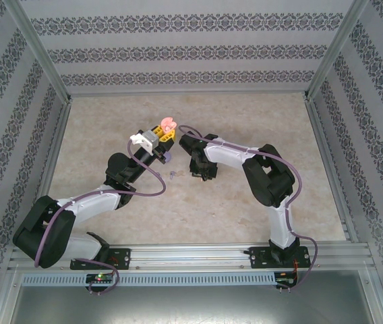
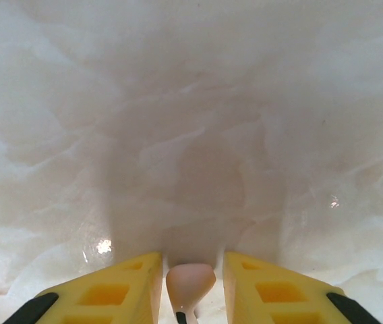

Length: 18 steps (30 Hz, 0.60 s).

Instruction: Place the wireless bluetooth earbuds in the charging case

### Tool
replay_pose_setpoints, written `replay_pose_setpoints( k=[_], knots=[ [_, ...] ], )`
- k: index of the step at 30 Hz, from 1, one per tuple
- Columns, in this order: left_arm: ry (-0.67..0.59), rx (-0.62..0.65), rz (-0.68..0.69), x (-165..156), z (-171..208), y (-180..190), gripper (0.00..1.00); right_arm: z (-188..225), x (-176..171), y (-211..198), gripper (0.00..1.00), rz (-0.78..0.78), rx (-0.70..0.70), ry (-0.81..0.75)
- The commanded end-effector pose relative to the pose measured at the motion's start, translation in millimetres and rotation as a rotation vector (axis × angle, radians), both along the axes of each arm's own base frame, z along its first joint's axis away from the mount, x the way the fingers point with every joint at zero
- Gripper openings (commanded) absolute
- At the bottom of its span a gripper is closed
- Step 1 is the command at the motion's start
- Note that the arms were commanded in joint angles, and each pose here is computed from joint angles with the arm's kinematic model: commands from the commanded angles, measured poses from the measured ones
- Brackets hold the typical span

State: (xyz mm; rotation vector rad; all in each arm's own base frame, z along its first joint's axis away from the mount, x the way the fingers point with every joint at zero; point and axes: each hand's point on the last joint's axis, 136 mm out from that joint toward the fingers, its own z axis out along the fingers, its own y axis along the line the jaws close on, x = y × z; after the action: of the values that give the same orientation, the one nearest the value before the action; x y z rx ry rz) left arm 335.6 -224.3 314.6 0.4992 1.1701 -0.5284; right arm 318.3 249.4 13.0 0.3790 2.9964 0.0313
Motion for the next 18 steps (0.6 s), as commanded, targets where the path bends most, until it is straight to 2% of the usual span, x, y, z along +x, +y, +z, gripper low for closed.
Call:
replay_pose_setpoints(
  k=[1,7,18],
  knots=[
    [-0.063,-0.046,-0.008,-2.2,20.7,4.1,0.00,-4.2,-21.8,-3.7,0.30,0.010,-0.021,0.063],
    [-0.059,-0.042,-0.011,-1.4,19.8,2.9,0.00,-12.6,-18.6,-5.6,0.28,0.003,-0.027,0.069],
    [-0.057,-0.037,-0.015,-2.6,22.9,2.7,0.00,-9.8,-8.3,-5.3,0.16,0.029,-0.013,0.023]
  ],
)
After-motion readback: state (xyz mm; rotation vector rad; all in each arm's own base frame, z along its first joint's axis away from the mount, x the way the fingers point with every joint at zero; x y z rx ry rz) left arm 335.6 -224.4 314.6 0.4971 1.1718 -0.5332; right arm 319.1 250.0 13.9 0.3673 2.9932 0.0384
